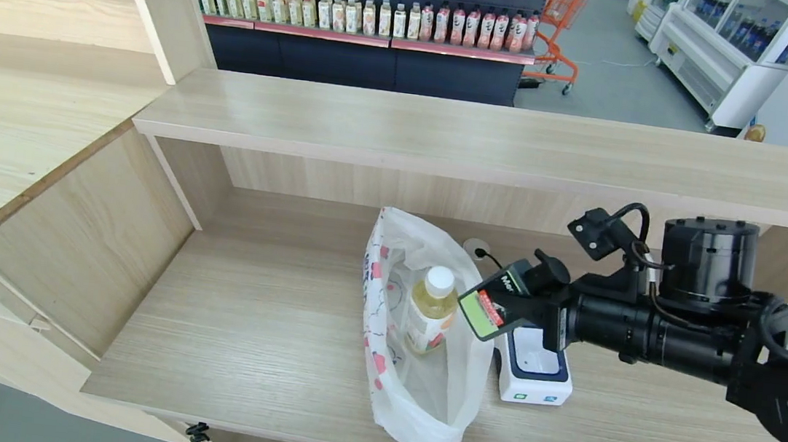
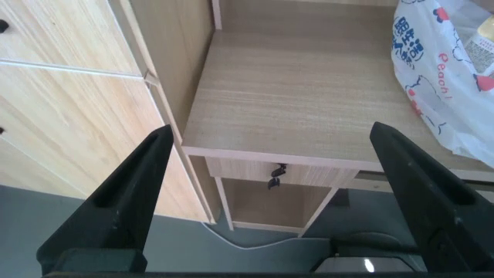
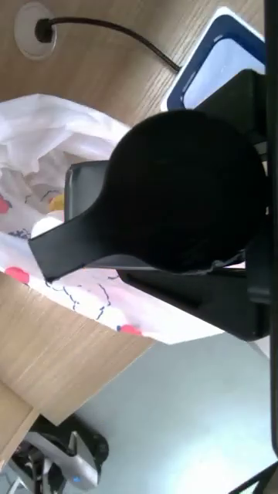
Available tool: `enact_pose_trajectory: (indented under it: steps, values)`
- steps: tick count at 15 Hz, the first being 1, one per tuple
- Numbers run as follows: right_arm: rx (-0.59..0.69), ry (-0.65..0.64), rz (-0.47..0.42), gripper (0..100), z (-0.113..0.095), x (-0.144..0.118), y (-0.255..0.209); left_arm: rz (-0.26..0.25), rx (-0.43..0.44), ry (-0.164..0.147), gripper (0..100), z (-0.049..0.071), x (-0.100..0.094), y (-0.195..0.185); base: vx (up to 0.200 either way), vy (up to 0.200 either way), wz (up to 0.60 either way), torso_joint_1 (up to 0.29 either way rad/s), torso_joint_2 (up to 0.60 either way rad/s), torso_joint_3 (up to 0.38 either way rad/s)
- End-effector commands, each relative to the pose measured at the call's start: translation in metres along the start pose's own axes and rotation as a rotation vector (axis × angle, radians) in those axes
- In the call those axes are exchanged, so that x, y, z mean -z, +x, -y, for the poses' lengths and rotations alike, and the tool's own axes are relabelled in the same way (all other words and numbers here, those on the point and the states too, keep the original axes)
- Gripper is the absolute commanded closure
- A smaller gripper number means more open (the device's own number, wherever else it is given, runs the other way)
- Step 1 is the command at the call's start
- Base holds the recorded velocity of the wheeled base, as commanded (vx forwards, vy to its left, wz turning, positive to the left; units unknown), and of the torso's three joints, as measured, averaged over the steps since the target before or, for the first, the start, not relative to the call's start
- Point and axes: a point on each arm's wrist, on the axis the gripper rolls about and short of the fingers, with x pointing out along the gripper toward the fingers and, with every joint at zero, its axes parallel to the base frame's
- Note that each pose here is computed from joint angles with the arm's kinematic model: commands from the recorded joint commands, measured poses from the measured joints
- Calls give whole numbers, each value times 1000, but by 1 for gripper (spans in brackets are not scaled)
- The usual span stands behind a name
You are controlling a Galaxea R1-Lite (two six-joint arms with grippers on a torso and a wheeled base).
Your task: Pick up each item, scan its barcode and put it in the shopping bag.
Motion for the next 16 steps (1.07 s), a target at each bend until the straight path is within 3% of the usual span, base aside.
enact_pose_trajectory:
  steps: [1,6,10,16]
  values:
    - [-37,23,-91,100,-3,22,27,0,0,0,0,0,0,0,0,0,0,0,0,0]
    - [-34,23,-172,100,-3,46,51,0,0,0,0,0,0,0,0,0,0,0,0,0]
    - [-51,-28,-88,100,-5,60,80,0,0,0,0,0,0,0,0,0,0,0,0,0]
    - [-69,-134,-107,100,-9,76,90,-2,0,0,0,0,1,0,0,0,0,0,0,0]
